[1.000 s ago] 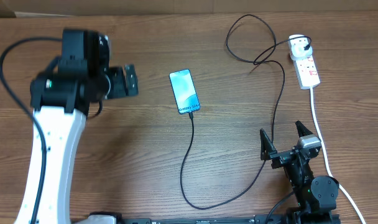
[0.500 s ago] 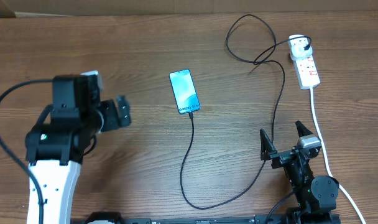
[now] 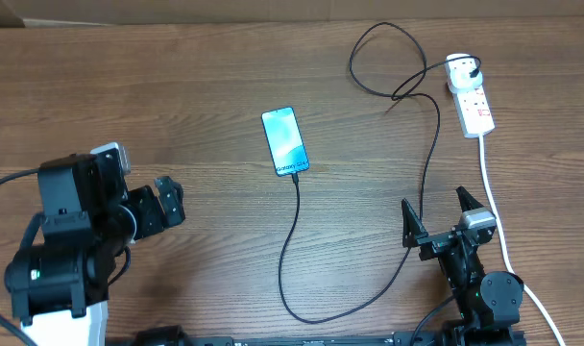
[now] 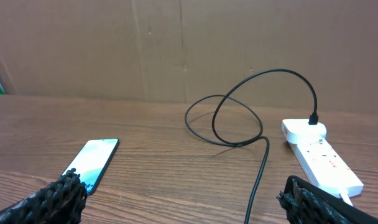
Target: Plug charger to phone and switch on socket
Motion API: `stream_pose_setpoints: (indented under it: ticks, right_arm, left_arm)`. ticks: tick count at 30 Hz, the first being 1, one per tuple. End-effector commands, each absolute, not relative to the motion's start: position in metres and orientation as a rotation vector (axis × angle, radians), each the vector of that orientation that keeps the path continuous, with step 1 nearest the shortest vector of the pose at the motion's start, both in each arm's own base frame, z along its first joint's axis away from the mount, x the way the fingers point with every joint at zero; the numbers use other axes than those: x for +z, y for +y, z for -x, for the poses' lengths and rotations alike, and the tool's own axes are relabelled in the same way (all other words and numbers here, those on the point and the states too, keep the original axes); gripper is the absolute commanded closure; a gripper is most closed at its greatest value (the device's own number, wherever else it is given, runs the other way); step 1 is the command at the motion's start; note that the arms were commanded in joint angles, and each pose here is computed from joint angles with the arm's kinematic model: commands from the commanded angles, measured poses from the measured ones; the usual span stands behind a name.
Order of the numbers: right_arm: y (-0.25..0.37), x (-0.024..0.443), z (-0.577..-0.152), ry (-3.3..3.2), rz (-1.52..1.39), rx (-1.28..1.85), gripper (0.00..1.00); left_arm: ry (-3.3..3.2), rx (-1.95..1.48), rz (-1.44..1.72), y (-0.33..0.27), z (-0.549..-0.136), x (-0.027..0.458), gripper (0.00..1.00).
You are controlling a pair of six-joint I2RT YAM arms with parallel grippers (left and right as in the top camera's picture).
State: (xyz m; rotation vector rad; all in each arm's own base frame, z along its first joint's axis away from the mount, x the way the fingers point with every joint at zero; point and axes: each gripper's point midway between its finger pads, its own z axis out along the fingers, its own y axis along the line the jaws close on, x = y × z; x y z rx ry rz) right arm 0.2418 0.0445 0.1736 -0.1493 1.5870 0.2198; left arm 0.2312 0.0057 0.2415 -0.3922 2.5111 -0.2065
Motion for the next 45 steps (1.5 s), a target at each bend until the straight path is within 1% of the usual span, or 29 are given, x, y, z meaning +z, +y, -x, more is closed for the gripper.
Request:
stream_pose_setpoints:
  ticks: [1,6,14,19,27,39,45]
  right_arm:
    - [0.047,0.173,-0.241,1.579,0.157,0.231,0.00]
    - [0.047,0.173,-0.241,1.579,0.157,0.231,0.00]
    - [0.047,0.173,-0.241,1.579,0.157,0.231,0.00]
    - [0.047,0.173,-0.241,1.579,0.157,0.231,0.00]
    - [0.047,0.173,-0.241,1.579,0.157,0.231,0.00]
    - [0.047,0.173,-0.241,1.579,0.157,0.231,0.00]
    - [0.047,0.173,-0.241,1.579,0.157,0.231,0.00]
  left_arm:
    - [2.521,-0.260,0.265,-0.005,-0.230,0.242,0.00]
    - [2.546,-0.302,0.012,-0.019,-0.233,0.238,0.00]
    - [2.505,-0.371,-0.014,-0.029,-0.235,0.238,0.00]
    - [2.463,-0.360,-0.025,-0.029,-0.233,0.228,0.00]
    - [2.251,-0.369,-0.095,-0.036,-0.241,0.221,0.00]
    - [2.130,-0.397,-0.062,-0.043,-0.216,0.204,0.00]
    - [2.123,-0.395,-0.070,-0.043,-0.214,0.202,0.00]
